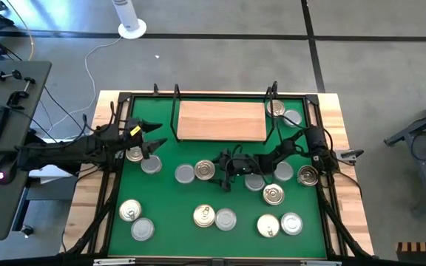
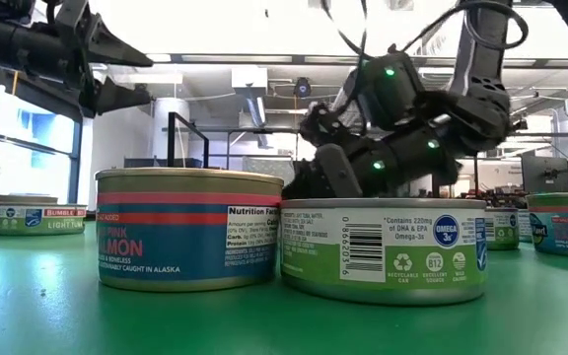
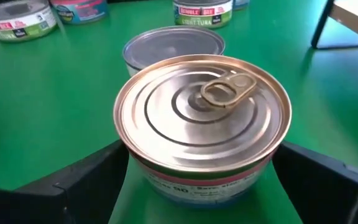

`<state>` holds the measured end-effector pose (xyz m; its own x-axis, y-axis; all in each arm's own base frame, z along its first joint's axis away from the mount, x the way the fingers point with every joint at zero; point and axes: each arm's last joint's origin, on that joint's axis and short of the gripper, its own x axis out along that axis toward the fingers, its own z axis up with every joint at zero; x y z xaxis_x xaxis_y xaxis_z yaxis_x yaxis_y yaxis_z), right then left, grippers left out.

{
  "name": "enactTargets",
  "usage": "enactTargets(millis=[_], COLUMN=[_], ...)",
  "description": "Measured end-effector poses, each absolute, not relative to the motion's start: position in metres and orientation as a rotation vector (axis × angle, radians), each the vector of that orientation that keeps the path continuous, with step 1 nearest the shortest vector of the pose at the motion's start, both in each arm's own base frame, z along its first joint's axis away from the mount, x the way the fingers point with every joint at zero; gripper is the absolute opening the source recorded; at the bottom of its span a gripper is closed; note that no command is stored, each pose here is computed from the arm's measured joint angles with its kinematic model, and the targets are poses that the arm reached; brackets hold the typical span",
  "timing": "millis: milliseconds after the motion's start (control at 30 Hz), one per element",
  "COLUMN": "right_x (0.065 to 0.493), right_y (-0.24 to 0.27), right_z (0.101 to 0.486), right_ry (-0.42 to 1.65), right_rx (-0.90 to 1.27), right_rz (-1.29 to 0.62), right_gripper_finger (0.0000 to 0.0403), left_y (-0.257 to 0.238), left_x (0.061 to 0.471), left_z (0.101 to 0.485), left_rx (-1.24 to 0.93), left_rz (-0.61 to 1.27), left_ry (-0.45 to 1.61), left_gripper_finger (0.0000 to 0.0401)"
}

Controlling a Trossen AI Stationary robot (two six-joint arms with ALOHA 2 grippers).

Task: Stack canned seafood by type on shelf
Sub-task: Put the blue/pink tuna can on the shelf

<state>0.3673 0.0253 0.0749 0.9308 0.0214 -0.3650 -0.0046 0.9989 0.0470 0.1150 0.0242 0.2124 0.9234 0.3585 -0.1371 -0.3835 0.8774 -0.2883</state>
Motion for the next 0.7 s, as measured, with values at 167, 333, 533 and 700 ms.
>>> enactTargets(millis=[167, 333, 533, 700], right_x=[0.383, 0.390, 0.390, 0.390], right_y=[0.024, 0.021, 0.018, 0.019], right_z=[0.082, 0.088, 0.088, 0.087], right_ry=[0.404, 0.392, 0.394, 0.402], right_rx=[0.012, -0.008, -0.010, -0.005], right_rz=[0.055, 0.069, 0.073, 0.072], right_gripper_finger=[0.0387, 0.0383, 0.0343, 0.0335], left_y=[0.025, 0.026, 0.025, 0.014], left_x=[0.120, 0.127, 0.134, 0.145], left_z=[0.207, 0.200, 0.191, 0.180], left_rx=[-0.311, -0.308, -0.255, -0.174], left_rz=[0.384, 0.393, 0.391, 0.356], left_ry=[0.140, 0.205, 0.289, 0.392], left_gripper_finger=[0.0383, 0.0383, 0.0383, 0.0383])
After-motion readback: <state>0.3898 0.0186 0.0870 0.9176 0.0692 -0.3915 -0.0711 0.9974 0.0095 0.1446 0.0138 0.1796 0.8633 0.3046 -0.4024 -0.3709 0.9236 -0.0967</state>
